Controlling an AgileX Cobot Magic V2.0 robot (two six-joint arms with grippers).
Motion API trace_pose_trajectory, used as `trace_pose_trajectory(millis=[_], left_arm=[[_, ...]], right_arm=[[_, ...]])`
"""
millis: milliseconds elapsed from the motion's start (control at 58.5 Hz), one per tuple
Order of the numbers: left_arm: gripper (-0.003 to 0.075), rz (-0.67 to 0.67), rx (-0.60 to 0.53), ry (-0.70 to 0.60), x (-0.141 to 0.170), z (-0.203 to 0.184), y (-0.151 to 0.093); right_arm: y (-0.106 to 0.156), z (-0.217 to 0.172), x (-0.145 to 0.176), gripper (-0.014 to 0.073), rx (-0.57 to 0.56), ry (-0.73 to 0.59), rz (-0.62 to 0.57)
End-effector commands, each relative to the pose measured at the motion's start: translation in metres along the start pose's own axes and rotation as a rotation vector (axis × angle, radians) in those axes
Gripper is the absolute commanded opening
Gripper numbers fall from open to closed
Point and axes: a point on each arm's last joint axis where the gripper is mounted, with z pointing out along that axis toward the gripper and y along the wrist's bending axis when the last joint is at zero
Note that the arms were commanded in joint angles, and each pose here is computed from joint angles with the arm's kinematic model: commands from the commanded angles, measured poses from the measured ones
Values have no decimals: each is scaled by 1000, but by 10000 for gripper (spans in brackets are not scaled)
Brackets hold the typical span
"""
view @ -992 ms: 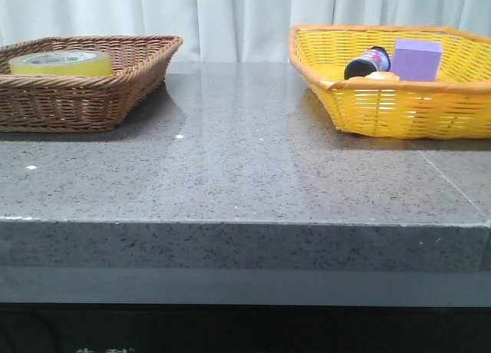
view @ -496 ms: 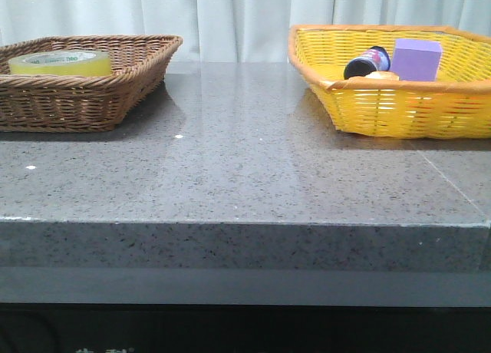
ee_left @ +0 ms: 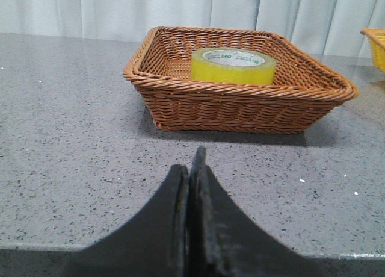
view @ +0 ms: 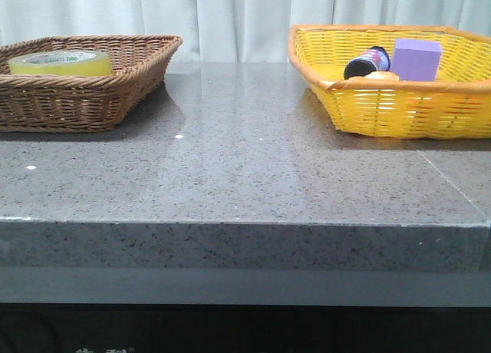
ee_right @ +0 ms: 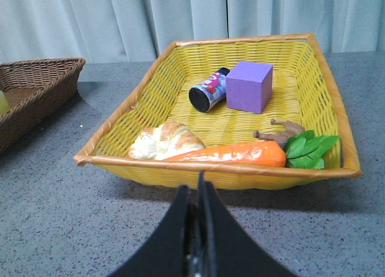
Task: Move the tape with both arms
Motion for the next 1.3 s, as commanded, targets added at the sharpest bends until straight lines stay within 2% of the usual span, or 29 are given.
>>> trace_pose_trajectory(millis=[0,274,410,633,804,1283], left_arm=[[-20,-12,1,-67,4,1,0],[-20,-12,1,-67,4,1,0],[-20,-12,1,-67,4,1,0],[-20,-12,1,-67,4,1,0],[-20,-12,1,-67,4,1,0],[-20,-12,1,-67,4,1,0]], right_arm=[[1,-1,-15,-90,5,-93,7],[-3,1,-6,-90,23,-124,-19],[-11,1,26,-90,69,-168,-26],[-23,-2,75,-90,168,-163,-23],[-24,-1,81,-90,167,-104,-22],[-24,-1,81,-90,167,-105,-22]])
